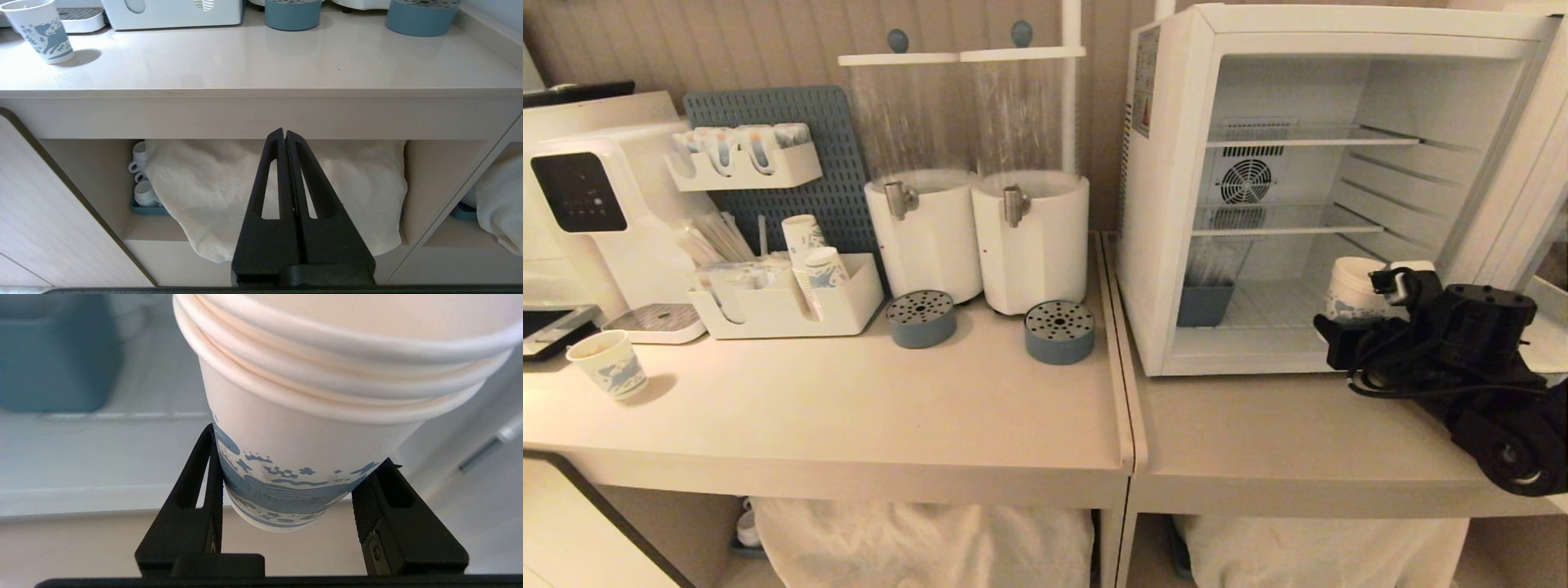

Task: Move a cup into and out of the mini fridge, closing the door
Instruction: Take the paper cup out of the freezer, then place the paper cup on the table

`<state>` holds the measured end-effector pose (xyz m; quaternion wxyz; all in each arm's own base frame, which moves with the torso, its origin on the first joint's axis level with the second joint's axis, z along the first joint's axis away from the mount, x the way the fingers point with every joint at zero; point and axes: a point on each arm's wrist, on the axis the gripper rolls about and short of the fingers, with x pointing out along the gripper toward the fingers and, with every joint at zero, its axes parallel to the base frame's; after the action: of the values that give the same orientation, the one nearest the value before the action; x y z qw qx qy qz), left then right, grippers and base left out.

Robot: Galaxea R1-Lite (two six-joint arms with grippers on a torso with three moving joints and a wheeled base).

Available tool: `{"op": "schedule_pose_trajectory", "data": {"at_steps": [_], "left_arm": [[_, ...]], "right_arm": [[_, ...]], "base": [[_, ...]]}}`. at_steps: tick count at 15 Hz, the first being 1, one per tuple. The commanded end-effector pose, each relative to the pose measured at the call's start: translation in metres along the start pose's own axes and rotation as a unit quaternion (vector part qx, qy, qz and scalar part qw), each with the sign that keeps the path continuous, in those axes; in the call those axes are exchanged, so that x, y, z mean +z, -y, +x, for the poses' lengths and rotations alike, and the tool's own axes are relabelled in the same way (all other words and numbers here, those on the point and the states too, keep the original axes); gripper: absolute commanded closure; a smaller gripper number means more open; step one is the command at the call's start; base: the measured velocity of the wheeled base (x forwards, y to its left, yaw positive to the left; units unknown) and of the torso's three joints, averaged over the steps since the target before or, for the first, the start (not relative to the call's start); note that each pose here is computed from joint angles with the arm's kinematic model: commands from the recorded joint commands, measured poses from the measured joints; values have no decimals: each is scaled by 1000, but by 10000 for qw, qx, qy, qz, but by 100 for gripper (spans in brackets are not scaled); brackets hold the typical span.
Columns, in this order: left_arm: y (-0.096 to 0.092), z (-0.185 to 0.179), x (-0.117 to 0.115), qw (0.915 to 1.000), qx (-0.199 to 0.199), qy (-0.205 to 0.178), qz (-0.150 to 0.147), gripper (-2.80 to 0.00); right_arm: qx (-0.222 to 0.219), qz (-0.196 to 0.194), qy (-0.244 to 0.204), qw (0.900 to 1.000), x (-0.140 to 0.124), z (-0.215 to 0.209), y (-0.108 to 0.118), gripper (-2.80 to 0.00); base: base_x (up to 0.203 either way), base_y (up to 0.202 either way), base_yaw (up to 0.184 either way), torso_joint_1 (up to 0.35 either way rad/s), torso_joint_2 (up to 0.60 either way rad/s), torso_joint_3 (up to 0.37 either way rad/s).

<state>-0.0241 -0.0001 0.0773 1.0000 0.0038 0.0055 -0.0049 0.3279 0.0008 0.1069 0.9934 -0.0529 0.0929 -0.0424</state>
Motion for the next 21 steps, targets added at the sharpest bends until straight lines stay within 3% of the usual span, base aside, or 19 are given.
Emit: {"op": "schedule_pose_trajectory", "data": {"at_steps": [1,4,7,12,18,21], "left_arm": [[0,0,0,10000,-5,9,0,0],[0,0,0,10000,-5,9,0,0],[0,0,0,10000,-5,9,0,0],[0,0,0,10000,3,9,0,0],[0,0,0,10000,-5,9,0,0],[0,0,0,10000,3,9,0,0]], "right_arm": [[46,35,109,9999,6,-15,0,0],[226,171,189,9994,11,-65,4,0],[312,310,651,9969,24,-138,12,0],[-77,723,1166,9905,21,-244,26,0],[-316,1002,1407,9845,-17,-351,37,0],[-26,1026,1872,9769,-41,-373,35,0]], "base": [[0,0,0,0,0,0],[0,0,0,0,0,0],[0,0,0,0,0,0],[0,0,0,0,0,0],[0,0,0,0,0,0],[0,0,0,0,0,0]]}}
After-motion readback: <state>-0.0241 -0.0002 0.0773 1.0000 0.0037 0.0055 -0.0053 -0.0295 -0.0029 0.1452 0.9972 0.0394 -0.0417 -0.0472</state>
